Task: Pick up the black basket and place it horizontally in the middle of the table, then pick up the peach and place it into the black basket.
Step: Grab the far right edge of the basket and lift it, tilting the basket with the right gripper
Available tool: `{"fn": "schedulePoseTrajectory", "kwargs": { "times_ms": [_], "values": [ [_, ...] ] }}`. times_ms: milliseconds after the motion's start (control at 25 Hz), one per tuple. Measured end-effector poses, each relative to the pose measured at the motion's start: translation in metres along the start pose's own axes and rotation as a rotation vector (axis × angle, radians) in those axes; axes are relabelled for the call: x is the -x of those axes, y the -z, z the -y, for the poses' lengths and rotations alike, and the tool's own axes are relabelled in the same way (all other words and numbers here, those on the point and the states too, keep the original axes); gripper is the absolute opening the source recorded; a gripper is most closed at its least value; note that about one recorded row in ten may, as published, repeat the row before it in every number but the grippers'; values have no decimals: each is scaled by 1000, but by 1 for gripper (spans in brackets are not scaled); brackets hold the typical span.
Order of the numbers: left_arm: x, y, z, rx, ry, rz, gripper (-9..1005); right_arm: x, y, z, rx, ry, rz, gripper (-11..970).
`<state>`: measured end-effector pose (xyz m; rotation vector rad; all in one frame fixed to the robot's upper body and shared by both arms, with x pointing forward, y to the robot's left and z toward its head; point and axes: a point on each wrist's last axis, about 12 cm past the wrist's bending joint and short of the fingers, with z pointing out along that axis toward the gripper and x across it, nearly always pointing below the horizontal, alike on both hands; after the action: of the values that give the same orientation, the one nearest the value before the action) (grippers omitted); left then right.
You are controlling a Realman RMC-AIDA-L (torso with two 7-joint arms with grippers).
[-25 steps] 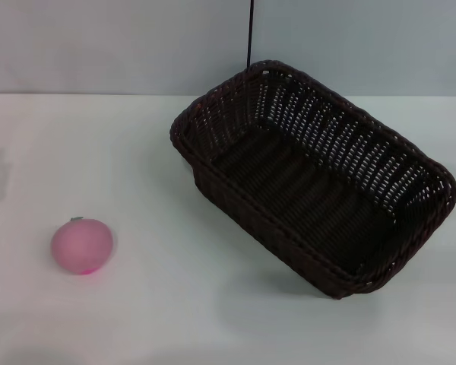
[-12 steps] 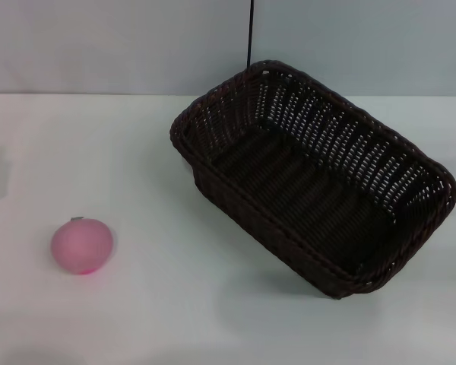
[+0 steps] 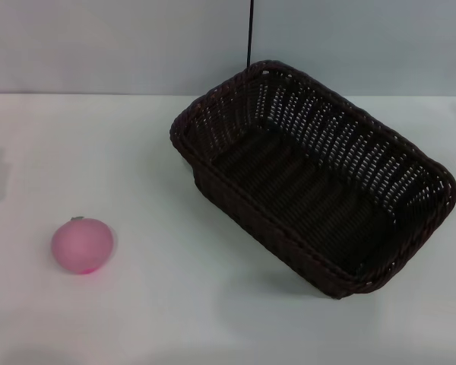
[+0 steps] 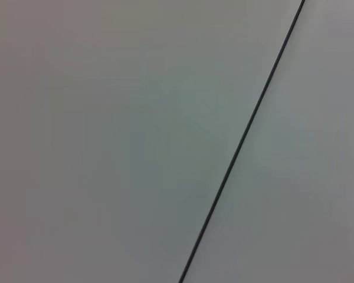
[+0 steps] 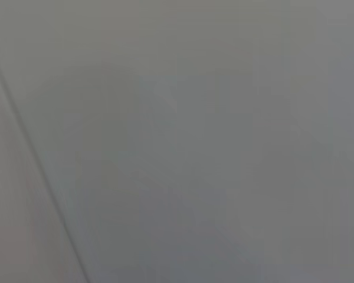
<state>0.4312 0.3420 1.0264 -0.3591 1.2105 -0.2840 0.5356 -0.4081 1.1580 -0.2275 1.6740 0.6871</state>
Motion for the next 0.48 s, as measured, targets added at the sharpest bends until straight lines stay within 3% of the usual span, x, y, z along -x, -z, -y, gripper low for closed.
{"fn": "schedulePoseTrajectory", "kwargs": {
  "times_ms": [280, 480],
  "values": [
    [-2, 1, 1, -26, 3, -32, 784, 64, -50, -3, 34, 126, -355, 805],
    [-3, 2, 2, -36, 7, -42, 785, 82, -95, -21, 77, 223, -616, 804]
  ]
}}
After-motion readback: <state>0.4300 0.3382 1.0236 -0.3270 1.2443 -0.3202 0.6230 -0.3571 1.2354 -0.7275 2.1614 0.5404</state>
